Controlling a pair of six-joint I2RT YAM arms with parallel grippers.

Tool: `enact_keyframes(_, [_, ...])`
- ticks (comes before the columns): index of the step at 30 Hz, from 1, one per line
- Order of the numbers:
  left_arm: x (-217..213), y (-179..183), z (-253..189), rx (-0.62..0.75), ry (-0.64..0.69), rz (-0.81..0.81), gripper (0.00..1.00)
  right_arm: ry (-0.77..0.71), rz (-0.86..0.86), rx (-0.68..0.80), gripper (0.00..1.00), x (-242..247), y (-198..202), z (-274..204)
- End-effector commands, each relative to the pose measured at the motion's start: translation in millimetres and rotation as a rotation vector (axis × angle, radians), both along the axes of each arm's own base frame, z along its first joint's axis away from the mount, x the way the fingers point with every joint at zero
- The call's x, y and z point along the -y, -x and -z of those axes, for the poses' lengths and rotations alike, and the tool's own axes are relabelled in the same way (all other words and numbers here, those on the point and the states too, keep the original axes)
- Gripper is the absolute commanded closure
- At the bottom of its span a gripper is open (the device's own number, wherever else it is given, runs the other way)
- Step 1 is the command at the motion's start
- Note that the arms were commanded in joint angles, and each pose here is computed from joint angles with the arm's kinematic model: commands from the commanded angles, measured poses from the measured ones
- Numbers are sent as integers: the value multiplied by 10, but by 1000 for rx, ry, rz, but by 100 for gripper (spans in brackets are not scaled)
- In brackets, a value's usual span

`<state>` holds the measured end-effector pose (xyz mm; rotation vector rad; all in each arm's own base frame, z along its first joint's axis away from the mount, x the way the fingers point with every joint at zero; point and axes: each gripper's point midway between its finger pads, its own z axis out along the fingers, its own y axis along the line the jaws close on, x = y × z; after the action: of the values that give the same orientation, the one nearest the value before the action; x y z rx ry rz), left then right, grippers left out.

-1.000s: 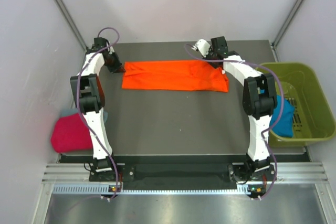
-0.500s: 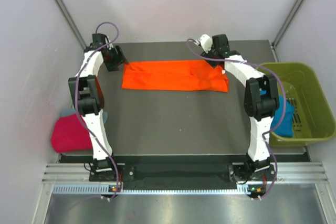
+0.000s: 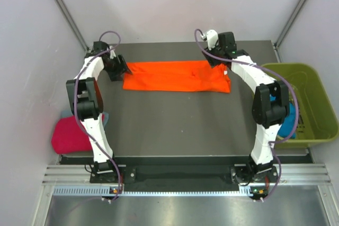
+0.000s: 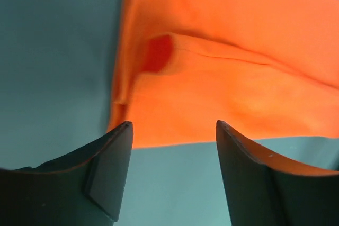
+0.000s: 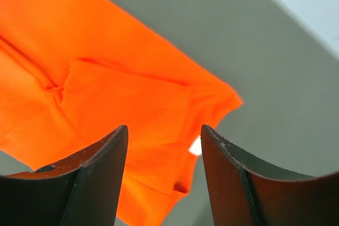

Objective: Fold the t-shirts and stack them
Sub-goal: Fold the tshirt

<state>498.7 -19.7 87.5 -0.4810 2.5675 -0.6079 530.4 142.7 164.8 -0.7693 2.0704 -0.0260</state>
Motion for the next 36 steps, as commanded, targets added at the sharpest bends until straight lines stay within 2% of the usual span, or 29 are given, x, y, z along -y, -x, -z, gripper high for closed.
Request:
enact_keyframes(1, [-169, -94, 80, 15, -99, 24, 29, -105, 16, -103, 43, -87, 63, 272])
enact_keyframes(6, [-156, -215, 263, 9, -109, 31, 28, -148, 41, -167, 43, -48, 42, 487])
enact_keyframes(9, [-144, -226, 378, -11, -107, 30, 34, -172, 68, -209, 43, 2, 60, 620])
enact_keyframes(18, [-104, -29, 520, -85, -92, 20, 68, -408, 133, -432, 42, -103, 380, 980])
enact_keyframes(20, [-97, 0, 510, -88, -93, 18, 75, -424, 136, -452, 42, -128, 402, 1013])
enact_keyframes(21, [-79, 42, 544, -100, -89, 20, 84, -438, 147, -467, 42, -145, 406, 1041])
enact_keyframes(23, [-62, 76, 527, -101, -91, 28, 92, -467, 162, -487, 42, -182, 405, 1051])
enact_keyframes(24, [-59, 106, 541, -111, -94, 28, 100, -479, 168, -505, 42, -202, 402, 1094])
enact_keyframes(31, [108, 360, 329, -123, -61, 54, 100, -537, 212, -497, 41, -153, 18, 1199])
enact_keyframes(36, [343, 763, 275, -180, -23, 79, 100, -596, 200, -429, 40, -217, -395, 1078])
